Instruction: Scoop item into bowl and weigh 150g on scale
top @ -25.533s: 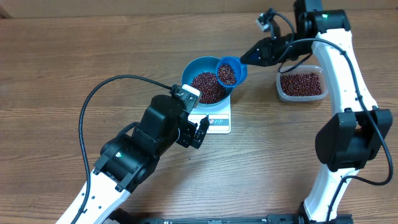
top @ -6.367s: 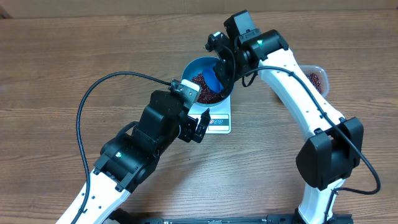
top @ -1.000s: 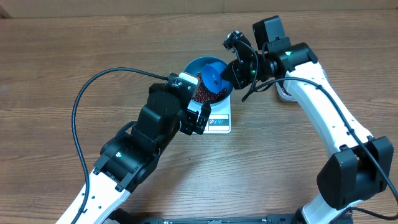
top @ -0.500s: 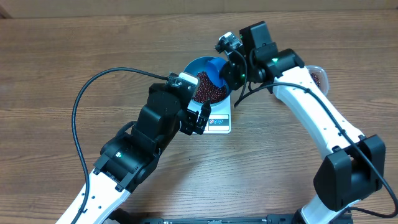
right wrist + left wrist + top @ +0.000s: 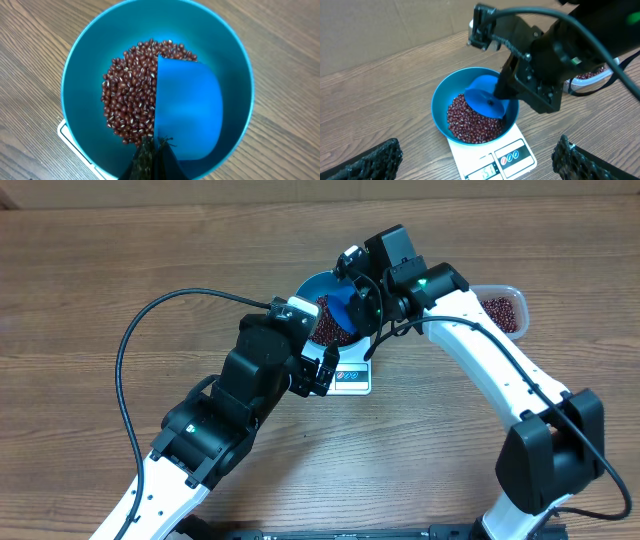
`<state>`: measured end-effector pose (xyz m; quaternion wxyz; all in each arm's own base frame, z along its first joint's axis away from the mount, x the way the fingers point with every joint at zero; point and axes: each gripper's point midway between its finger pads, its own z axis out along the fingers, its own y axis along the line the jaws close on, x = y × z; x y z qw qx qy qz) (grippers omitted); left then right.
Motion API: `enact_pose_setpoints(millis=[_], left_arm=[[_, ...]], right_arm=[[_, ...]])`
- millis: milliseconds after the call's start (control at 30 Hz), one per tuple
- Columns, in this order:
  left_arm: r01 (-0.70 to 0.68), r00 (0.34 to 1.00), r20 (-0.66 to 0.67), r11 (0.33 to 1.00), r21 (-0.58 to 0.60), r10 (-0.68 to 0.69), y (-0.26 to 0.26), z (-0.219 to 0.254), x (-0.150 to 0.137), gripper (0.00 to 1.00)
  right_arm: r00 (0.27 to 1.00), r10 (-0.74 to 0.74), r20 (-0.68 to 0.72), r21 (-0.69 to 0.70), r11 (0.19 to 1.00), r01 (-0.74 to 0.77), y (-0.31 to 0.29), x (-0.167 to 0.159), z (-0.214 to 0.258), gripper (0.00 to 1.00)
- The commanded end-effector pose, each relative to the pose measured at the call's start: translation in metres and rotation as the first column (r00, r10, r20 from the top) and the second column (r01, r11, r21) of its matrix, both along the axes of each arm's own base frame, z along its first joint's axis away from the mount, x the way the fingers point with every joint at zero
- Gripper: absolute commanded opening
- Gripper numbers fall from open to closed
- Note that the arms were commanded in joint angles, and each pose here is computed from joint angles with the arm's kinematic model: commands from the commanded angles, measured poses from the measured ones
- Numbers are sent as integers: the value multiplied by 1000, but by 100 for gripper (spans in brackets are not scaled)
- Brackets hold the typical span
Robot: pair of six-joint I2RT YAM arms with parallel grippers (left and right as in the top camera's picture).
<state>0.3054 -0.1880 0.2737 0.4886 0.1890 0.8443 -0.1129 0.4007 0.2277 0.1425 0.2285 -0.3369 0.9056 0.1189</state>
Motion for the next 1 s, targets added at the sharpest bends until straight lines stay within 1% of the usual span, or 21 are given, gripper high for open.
enact_pose_setpoints(millis=[0, 100, 333, 533, 700, 967], left_arm=[[-5, 1000, 16, 1000, 20, 5, 3, 1, 2, 100], [-5, 1000, 16, 1000, 20, 5, 3, 1, 2, 99], [-5, 1000, 16, 1000, 20, 5, 3, 1, 2, 100], [-5, 1000, 16, 1000, 20, 5, 3, 1, 2, 99], [-5, 1000, 16, 1000, 20, 5, 3, 1, 2, 100], [-5, 1000, 16, 1000, 20, 5, 3, 1, 2, 99]], right_arm=[[999, 21, -35, 34, 999, -20, 9, -5, -6, 4], [998, 45, -53, 71, 997, -42, 17, -10, -4, 4], [998, 31, -49, 86, 996, -27, 18, -8, 1, 4], [1000, 24, 11, 115, 993, -26, 22, 5, 30, 4], [999, 37, 31, 146, 988, -41, 27, 7, 50, 4], [998, 37, 46, 153, 987, -44, 28, 8, 61, 4]])
